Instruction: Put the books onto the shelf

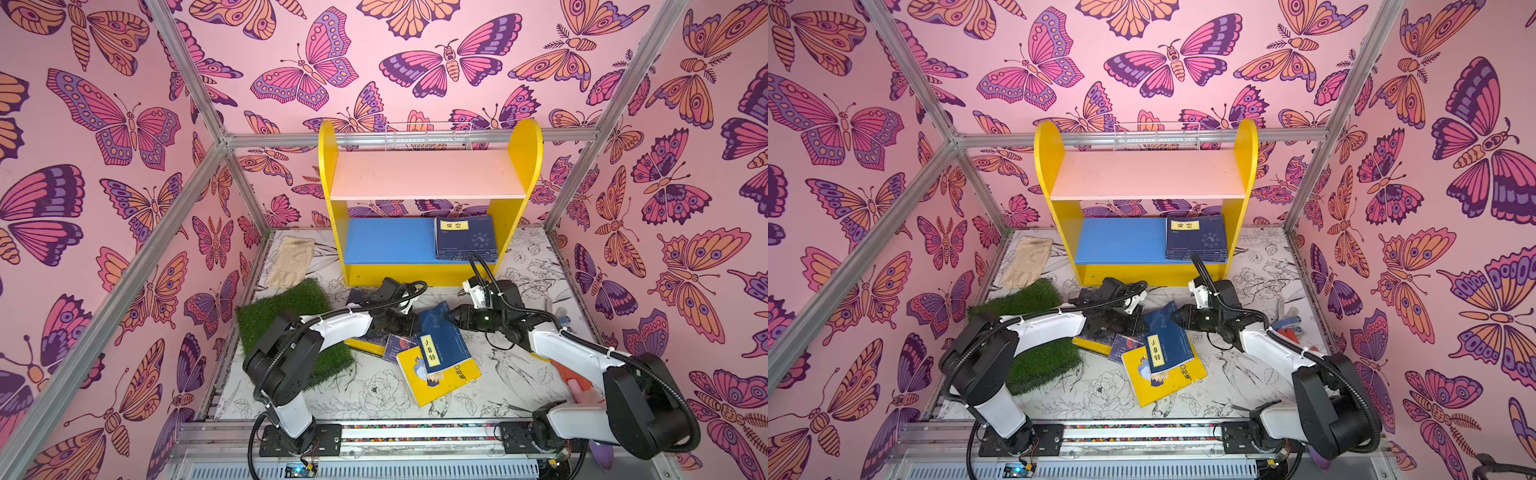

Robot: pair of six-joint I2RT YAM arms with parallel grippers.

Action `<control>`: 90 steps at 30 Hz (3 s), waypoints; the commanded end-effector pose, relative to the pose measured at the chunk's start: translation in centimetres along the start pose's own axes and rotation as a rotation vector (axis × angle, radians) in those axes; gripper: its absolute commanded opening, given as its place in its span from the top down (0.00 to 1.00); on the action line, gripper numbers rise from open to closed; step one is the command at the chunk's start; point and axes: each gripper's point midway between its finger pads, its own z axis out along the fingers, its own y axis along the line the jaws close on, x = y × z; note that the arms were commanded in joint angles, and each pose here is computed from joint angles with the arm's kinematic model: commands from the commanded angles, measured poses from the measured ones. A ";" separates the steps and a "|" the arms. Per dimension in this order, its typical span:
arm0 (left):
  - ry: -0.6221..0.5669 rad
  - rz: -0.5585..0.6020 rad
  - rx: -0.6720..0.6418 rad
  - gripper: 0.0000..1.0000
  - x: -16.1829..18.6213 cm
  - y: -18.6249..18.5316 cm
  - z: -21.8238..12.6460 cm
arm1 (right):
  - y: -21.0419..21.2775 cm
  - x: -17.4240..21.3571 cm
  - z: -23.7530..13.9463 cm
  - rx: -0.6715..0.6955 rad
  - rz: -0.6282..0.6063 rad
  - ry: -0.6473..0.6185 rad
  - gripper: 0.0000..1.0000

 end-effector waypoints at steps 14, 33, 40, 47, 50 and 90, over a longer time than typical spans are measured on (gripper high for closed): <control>-0.278 0.424 0.219 1.00 -3.7 -7.0 -7.7 | 7.5 3.0 -2.2 -0.324 -0.119 0.148 0.94; -0.487 0.130 0.414 0.00 -9.7 -10.4 -12.1 | 10.1 -13.8 -11.1 -0.269 0.022 -0.729 1.00; -0.492 0.051 0.386 0.00 -10.0 -9.4 -10.7 | 11.4 -16.0 -13.5 -0.334 0.036 -0.871 1.00; -0.446 0.053 0.455 0.03 -10.3 -11.5 -8.5 | 12.5 -16.3 -13.5 -0.374 0.026 -0.877 1.00; -0.453 0.050 0.494 0.09 -10.9 -12.6 -8.0 | 12.6 -16.0 -13.2 -0.384 0.028 -0.872 1.00; -0.456 0.077 0.581 1.00 -10.4 -12.4 -12.7 | 7.7 -8.3 -9.0 -0.204 -0.026 -0.550 0.75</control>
